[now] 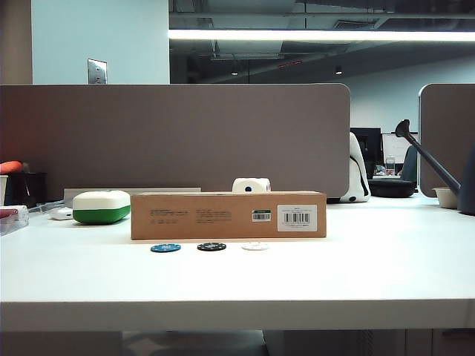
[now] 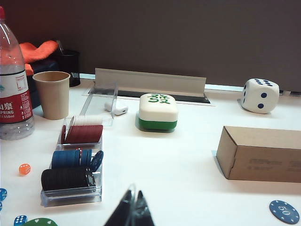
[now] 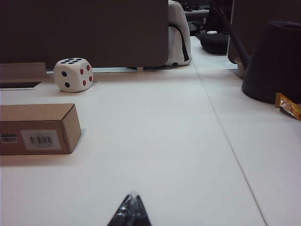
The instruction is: Push the chip with the highest value in the row forward next to the rectangular box.
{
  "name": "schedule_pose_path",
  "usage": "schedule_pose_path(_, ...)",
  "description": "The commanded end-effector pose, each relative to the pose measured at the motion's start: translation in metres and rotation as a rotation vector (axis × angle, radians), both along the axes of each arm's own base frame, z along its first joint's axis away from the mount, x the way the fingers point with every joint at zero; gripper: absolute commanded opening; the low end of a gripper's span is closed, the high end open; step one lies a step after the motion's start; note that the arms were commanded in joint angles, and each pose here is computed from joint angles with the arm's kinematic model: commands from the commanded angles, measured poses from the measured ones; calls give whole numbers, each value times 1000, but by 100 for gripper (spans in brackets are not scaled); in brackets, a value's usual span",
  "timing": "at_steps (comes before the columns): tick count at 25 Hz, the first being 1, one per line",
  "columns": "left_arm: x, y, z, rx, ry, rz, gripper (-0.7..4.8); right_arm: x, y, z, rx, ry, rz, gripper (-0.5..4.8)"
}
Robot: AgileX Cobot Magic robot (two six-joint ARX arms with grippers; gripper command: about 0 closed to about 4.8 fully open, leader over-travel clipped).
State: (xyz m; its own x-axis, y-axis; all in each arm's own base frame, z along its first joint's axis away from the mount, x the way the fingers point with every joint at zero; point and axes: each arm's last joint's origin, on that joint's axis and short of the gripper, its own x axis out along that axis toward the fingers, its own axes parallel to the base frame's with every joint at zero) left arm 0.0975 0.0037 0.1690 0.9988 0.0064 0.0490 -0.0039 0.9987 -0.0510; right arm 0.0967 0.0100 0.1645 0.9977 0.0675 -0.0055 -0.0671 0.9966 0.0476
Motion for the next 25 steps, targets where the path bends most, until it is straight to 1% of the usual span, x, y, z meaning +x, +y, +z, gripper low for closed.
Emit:
schedule_pose_path(1, 0, 0, 3, 5, -14, -4, -5, 0, 0, 0, 5, -10, 2, -5)
schedule_pose_path(4, 0, 0, 1, 4, 3, -4, -5, 0, 0, 0, 5, -11, 2, -5)
schedule_pose_path(9, 0, 0, -5, 1, 60, -5, -5, 0, 0, 0, 5, -10, 2, -5)
schedule_pose_path(12, 0, 0, -6, 1, 72, -5, -5, 0, 0, 0, 5, -10, 2, -5)
schedule_pose_path(15, -1, 0, -2, 1, 59, -6, -5, 0, 0, 0, 6, -14, 2, -5)
schedule_pose_path(21, -6, -1, 22, 5, -18, -7, -5, 0, 1, 0, 7, -12, 10, -5)
schedule_pose_path(23, -6, -2, 24, 6, -38, -15, -5, 0, 1, 0, 24, -5, 11, -5)
schedule_pose_path(25, -6, -3, 23, 5, -29, -34, -5, 0, 1, -1, 62, 5, 11, -5)
